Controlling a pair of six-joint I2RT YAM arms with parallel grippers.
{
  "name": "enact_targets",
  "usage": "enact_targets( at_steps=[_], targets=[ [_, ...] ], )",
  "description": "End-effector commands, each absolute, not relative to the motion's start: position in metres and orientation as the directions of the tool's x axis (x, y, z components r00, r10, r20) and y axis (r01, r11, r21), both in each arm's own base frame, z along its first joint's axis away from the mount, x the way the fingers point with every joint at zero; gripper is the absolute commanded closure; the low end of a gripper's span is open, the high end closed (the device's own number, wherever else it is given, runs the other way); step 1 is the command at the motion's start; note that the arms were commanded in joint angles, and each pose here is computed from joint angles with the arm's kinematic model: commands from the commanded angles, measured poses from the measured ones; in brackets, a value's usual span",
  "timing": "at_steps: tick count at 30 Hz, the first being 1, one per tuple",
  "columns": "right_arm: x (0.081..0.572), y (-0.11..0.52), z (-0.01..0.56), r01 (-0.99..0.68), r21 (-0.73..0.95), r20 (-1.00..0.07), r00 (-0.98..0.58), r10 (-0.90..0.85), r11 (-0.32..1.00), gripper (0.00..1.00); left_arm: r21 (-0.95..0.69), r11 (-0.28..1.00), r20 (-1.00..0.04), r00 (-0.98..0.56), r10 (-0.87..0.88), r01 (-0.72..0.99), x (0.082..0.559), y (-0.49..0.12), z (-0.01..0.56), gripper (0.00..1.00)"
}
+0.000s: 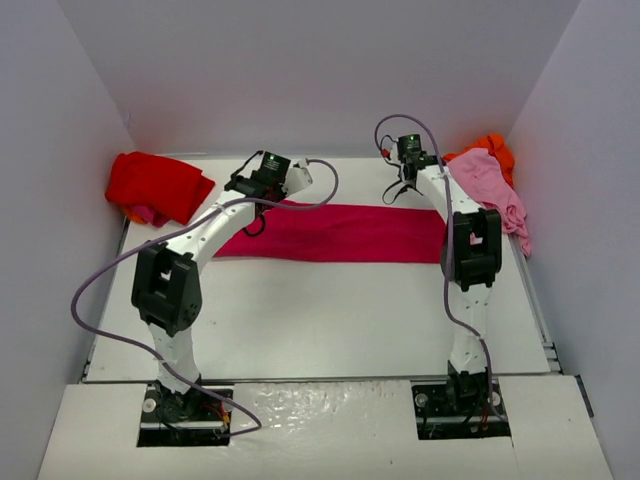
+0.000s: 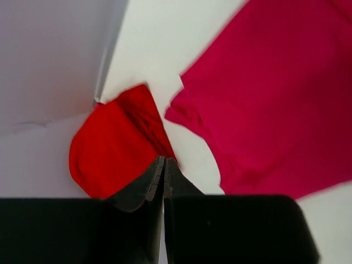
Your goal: Fold and stack the t-shirts
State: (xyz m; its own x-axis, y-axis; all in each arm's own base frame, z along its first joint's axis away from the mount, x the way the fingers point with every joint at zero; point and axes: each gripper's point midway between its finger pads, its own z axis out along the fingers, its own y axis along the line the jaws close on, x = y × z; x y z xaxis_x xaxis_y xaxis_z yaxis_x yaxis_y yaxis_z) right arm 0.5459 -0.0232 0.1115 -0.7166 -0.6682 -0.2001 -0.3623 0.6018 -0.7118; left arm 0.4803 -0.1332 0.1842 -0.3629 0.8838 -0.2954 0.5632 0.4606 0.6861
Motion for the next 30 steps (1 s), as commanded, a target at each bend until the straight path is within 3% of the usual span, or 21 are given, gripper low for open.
enact_targets(
  at_steps=[1,10,21,30],
  targets=[
    [0.564,-0.026,0.084,-0.394,-0.724,-0.142,-0.718,-0.681,0.566,1.00,0.625,0.478,-0.276,-0.398,0.875,0.617,0.436,-0.120,0.165,1.00],
    [0.565,-0.027,0.040,-0.443,-0.706,-0.075,-0.729,-0.680,0.553,1.00,0.496,0.478,-0.209,-0.434,0.876,0.725,0.392,-0.105,0.104,1.00],
    [0.501,-0.014,0.020,-0.619,-0.595,0.047,-0.664,-0.746,0.513,1.00,0.258,0.574,-0.147,-0.556,0.818,0.777,0.403,-0.074,0.051,1.00],
    [0.429,0.023,0.019,-0.769,-0.469,0.148,-0.553,-0.820,0.434,1.00,0.223,0.588,-0.120,-0.576,0.808,0.778,0.424,-0.079,0.026,1.00]
  ],
)
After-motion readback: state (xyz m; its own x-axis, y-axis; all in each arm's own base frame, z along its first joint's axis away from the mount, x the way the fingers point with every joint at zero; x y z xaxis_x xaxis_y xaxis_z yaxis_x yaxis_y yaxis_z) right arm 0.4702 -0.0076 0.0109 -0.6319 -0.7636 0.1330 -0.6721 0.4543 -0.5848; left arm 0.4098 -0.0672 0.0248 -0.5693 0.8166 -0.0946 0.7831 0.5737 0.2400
